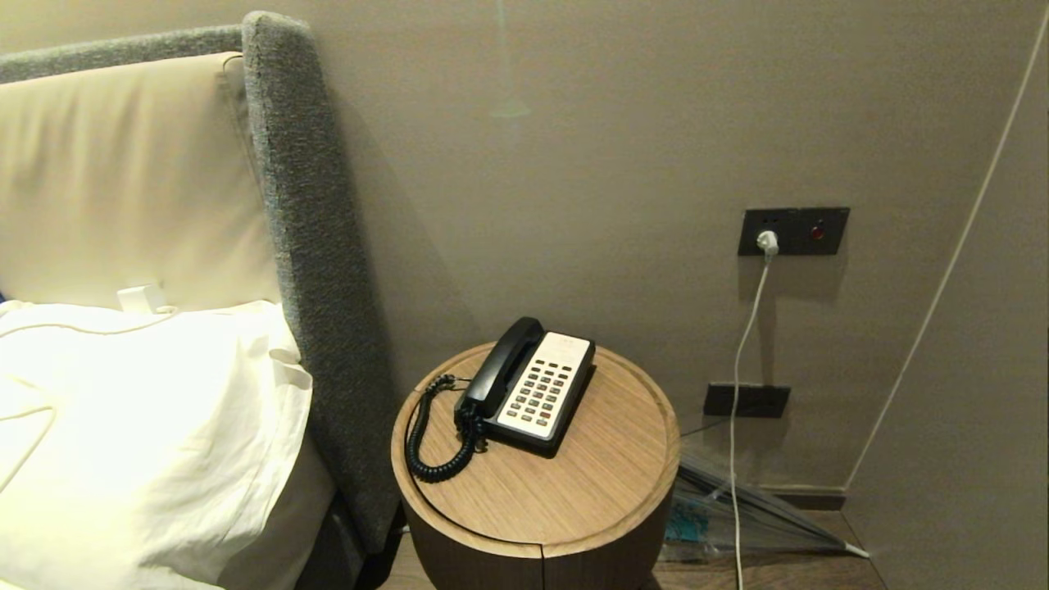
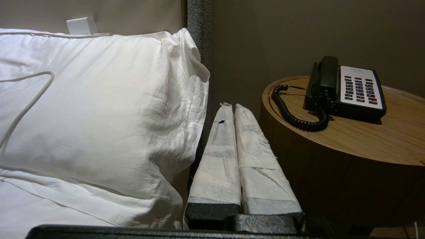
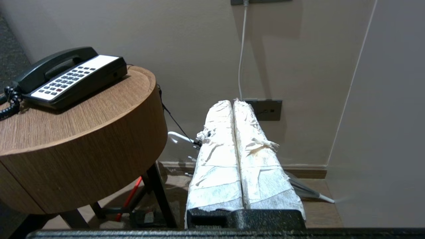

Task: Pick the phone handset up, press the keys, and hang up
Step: Pick up the desk phone handset

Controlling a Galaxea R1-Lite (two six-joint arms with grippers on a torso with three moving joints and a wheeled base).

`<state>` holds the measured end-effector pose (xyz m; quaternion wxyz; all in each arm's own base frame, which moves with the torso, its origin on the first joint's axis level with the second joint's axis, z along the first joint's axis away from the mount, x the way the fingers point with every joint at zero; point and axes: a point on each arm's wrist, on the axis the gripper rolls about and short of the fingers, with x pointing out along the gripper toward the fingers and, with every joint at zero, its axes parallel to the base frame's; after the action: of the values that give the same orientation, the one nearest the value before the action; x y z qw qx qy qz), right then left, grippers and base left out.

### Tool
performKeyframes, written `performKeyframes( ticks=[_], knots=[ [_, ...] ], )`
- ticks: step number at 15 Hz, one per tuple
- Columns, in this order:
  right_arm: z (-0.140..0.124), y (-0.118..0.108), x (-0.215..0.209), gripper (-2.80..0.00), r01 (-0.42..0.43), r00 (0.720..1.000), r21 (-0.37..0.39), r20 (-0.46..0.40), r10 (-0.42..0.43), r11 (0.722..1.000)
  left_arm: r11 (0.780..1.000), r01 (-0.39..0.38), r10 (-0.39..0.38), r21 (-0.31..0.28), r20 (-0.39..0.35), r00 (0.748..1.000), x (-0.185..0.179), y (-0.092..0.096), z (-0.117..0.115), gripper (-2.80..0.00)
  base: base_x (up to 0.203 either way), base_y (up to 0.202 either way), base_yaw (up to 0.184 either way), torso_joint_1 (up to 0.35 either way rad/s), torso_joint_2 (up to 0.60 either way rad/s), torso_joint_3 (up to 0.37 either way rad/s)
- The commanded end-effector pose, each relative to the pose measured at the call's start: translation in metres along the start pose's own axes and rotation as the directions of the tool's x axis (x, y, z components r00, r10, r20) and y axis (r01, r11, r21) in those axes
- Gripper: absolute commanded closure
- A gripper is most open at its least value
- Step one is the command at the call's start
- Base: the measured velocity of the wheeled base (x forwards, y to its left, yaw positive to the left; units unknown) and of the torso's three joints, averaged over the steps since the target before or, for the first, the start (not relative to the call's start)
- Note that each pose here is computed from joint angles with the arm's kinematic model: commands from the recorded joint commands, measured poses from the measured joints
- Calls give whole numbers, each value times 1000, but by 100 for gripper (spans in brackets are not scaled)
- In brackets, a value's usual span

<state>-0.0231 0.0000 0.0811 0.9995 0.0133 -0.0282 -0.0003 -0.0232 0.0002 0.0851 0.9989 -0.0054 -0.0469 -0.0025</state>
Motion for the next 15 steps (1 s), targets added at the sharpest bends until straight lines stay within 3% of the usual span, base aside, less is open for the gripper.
performKeyframes(
  ticks=[1,7,15],
  knots=[
    [-6,0,1,0,1,1000,6,-20,-1,1000,1000,-2,2,-2,-39,999,2,0,-11,0,0,0,0,0,0,0],
    [-6,0,1,0,1,1000,7,-20,-1,1000,1000,-2,2,-2,-40,999,2,0,-11,0,0,0,0,0,1,-8],
    [-6,0,1,0,1,1000,7,-20,-1,1000,1000,-2,2,-2,-37,999,2,0,-11,0,0,0,0,2,4,-175]
  ],
)
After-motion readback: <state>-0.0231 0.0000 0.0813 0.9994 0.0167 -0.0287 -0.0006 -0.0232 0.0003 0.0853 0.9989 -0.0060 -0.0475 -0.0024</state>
